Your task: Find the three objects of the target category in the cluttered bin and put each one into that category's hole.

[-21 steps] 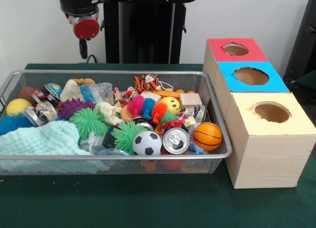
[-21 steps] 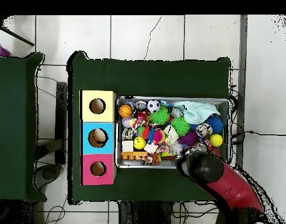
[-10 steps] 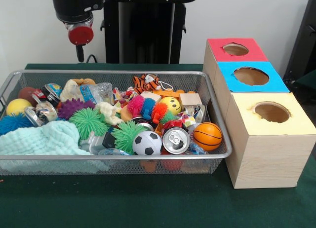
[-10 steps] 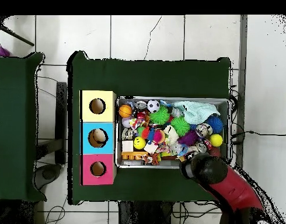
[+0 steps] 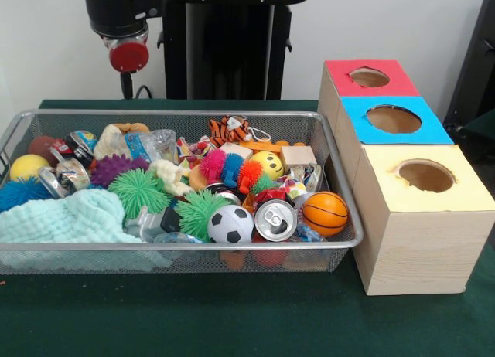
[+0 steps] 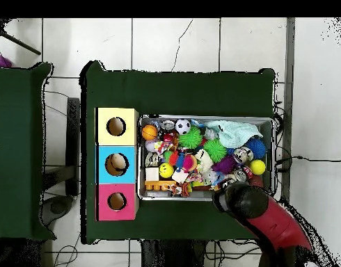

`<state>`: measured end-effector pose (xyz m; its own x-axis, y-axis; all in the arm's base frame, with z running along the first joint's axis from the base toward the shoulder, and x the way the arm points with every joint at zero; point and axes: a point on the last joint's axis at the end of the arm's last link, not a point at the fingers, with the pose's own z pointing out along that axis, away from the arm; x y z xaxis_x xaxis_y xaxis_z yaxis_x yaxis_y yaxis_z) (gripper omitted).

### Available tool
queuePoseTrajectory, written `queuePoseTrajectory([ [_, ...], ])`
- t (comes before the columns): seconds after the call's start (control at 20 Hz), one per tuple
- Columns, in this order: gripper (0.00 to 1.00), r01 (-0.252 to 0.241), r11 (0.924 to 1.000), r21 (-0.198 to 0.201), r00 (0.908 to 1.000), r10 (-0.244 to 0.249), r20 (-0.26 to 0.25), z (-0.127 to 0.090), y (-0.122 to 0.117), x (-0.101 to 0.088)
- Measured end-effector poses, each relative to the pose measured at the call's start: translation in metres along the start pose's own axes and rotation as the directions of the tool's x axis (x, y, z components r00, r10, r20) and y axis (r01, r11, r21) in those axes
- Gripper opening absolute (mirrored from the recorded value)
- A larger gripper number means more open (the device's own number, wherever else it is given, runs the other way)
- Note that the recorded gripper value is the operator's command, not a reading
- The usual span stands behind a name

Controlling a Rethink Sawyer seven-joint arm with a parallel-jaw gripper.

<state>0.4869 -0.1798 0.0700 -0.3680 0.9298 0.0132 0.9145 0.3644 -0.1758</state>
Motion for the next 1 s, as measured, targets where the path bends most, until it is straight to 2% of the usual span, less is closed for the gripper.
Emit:
queuePoseTrajectory([
  [0.5,0.0,-0.005,0.9993,-0.036,0.9995,0.006,0.03,0.0,0.012,0.006],
  [1.0,0.0,0.002,0.9979,-0.065,0.9985,0.001,0.055,0.014,0.02,0.014],
])
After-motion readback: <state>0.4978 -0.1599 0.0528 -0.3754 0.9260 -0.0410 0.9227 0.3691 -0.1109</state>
